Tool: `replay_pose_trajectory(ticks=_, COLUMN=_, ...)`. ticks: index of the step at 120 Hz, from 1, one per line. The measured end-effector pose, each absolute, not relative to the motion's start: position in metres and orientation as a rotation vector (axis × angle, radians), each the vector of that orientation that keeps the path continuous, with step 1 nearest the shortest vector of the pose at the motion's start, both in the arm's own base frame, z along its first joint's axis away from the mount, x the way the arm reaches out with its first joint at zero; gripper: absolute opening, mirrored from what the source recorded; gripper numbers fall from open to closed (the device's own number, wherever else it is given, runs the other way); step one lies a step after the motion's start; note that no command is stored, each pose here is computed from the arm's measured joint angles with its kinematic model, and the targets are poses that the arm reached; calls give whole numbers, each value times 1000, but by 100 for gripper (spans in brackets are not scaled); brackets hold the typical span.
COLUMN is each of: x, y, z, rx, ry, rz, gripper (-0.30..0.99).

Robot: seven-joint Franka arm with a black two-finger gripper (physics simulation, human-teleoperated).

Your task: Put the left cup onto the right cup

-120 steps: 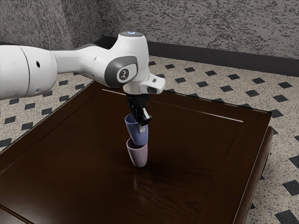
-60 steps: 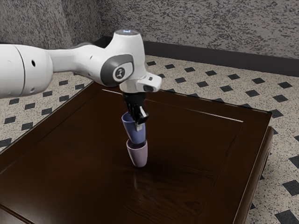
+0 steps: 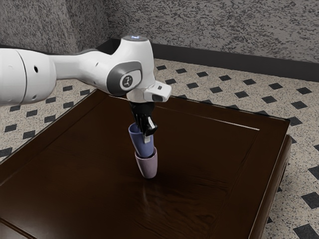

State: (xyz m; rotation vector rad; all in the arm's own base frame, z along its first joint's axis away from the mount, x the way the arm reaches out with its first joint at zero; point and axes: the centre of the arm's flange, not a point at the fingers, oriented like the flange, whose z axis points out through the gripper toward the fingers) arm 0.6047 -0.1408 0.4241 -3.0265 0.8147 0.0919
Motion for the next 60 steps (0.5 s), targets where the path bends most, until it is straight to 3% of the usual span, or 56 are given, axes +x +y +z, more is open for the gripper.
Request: replay_pose_trajectory(ticks=60, x=607, y=-139, z=412, rx=-3025, ry=811, rz=109, gripper=-9)
